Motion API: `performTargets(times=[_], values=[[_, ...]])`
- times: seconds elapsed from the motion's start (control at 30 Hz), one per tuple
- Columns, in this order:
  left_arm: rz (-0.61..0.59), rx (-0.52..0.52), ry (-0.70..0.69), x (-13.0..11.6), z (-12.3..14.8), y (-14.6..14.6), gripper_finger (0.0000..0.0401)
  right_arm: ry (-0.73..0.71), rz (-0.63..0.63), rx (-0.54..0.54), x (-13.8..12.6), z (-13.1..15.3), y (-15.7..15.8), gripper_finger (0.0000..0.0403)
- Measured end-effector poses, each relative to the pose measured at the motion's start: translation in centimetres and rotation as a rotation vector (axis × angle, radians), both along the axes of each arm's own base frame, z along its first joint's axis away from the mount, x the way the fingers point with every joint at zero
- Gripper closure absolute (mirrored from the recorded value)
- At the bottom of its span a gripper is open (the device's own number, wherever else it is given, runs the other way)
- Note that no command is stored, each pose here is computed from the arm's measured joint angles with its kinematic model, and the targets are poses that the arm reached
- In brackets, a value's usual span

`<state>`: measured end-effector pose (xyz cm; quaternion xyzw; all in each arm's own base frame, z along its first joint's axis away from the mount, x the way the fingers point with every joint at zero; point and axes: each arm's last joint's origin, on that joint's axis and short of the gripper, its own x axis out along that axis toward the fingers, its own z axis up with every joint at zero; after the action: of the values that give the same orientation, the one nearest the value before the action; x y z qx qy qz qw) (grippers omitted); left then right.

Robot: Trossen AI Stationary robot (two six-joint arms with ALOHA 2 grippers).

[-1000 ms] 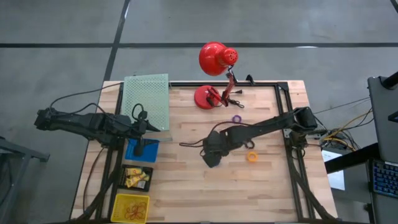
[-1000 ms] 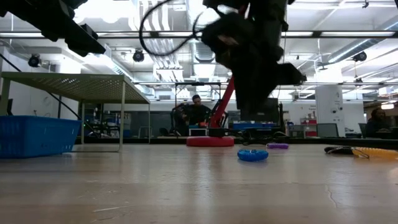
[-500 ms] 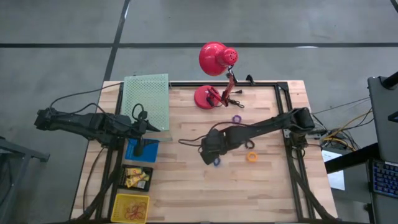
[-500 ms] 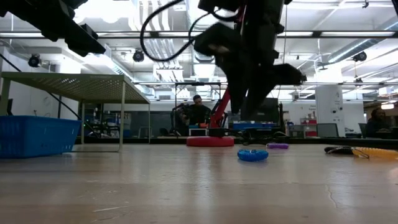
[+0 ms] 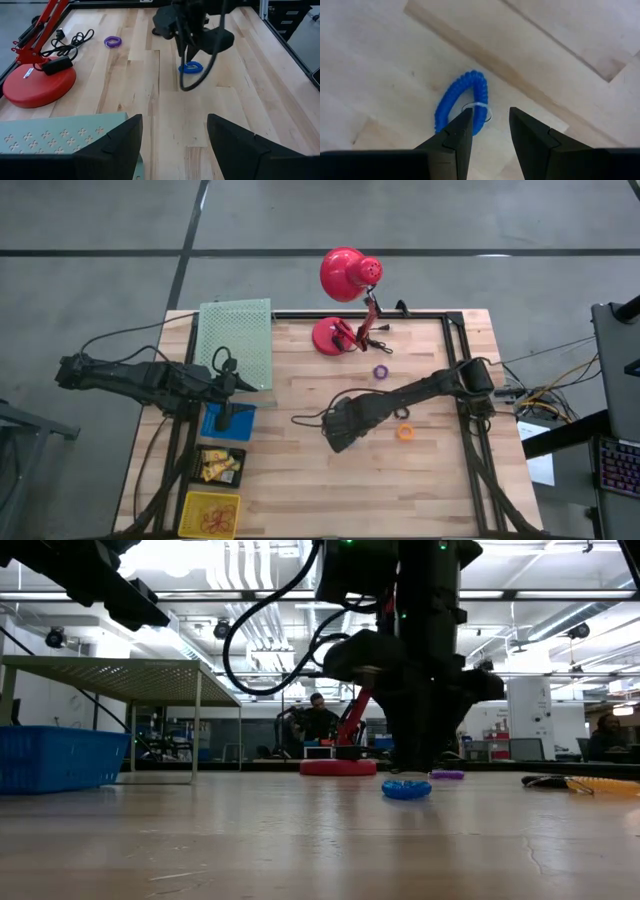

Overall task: Pick & Place Office Desk Supplies
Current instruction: Put the blue spring rubber band into the blue bin

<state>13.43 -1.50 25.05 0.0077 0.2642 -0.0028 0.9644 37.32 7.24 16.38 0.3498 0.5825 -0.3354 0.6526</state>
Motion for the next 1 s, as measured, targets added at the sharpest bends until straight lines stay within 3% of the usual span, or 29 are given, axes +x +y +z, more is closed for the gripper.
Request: performTargets(times=[0.8,1.0], values=[[0.000,0.000,-0.001,0.0,0.0,0.0,0.0171,-0.063,-0.010,0.010,-0.6,-2.5,0.5,0.0280],[0.000,0.000,-0.001,0.0,0.0,0.0,0.0171,-0.059,-0.009,0.014,-0.6,-2.4,0.5,0.0300]])
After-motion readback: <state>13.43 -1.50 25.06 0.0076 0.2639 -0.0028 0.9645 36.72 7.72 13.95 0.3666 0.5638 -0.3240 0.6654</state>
